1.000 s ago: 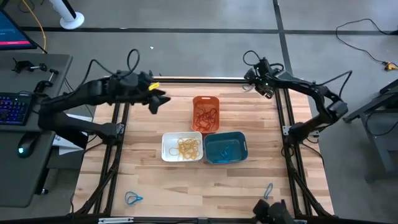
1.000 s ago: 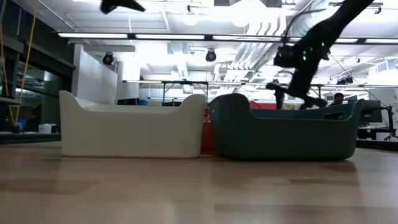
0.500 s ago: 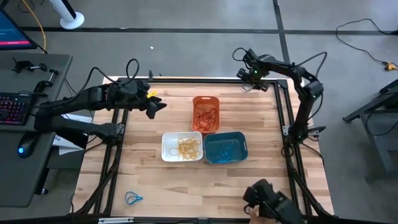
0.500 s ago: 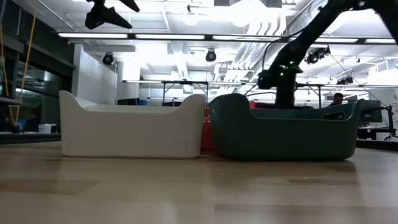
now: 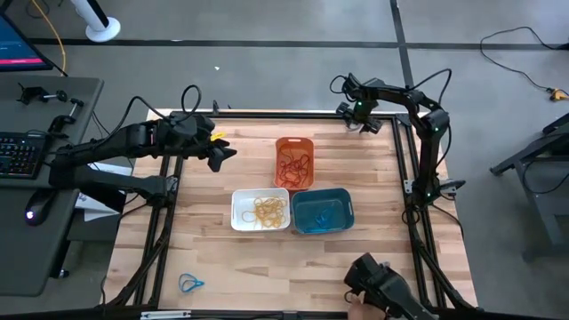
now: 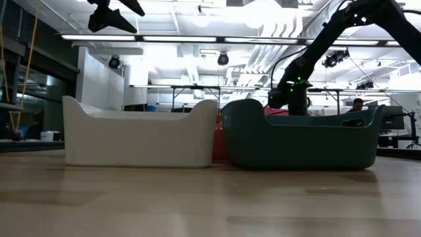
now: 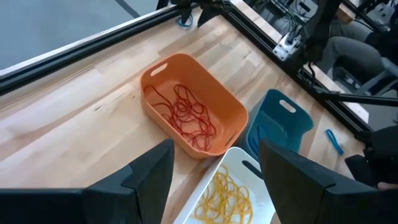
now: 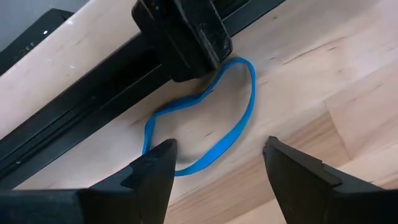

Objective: Sort rubber bands into baskets
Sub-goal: Put the blue rubber band into the blue bin

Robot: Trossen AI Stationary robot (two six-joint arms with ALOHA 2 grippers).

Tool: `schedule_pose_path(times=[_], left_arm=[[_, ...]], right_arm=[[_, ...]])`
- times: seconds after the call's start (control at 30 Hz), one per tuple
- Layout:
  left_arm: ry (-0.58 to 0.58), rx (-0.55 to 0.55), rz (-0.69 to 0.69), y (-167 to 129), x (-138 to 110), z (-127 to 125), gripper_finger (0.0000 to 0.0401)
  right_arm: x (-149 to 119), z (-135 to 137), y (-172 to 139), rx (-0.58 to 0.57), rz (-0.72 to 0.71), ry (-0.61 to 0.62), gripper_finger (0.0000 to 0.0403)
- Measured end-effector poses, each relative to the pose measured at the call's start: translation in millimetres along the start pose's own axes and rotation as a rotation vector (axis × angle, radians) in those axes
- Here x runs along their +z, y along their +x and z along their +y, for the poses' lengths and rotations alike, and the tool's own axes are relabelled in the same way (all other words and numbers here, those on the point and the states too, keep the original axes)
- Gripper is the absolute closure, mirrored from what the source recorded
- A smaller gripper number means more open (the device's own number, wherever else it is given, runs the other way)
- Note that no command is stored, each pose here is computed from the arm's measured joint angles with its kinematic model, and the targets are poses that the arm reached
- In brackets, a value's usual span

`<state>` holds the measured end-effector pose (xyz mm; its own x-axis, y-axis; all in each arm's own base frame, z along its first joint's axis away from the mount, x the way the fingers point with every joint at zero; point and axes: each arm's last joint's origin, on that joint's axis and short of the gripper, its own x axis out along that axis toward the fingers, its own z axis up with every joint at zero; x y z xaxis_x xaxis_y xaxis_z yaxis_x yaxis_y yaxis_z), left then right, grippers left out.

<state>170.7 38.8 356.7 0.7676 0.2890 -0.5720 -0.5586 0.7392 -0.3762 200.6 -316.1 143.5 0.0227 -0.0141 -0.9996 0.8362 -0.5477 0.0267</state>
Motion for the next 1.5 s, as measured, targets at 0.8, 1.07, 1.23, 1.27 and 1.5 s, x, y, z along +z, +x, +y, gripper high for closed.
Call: schedule_pose_path(times=[0.8, 1.07, 1.23, 1.27, 1.5], left_arm=[[0.018, 0.000, 0.000, 0.0, 0.0, 0.1, 0.0176], [0.012, -0.018, -0.040, 0.2, 3.7, -2.2, 0.0176], [0.013, -0.042, -0.093, 3.1, 9.6, -5.9, 0.0176], [0.014, -0.051, -0.109, 4.2, 11.4, -7.1, 0.0176], [-0.013, -0.065, -0.165, 13.7, 18.6, -12.3, 0.0176]], right_arm=[[-44.6, -3.0, 2.9, -0.227, 0.025, -0.527, 0.0400], [-101.1, -12.9, -66.9, -0.187, -0.124, -0.820, 0.0402], [-161.9, -29.8, -126.1, 0.081, -0.161, -0.988, 0.0403], [-176.6, -34.3, -134.7, 0.136, -0.151, -1.020, 0.0403], [-287.3, -83.5, -164.7, 0.313, -0.049, -1.225, 0.0403]])
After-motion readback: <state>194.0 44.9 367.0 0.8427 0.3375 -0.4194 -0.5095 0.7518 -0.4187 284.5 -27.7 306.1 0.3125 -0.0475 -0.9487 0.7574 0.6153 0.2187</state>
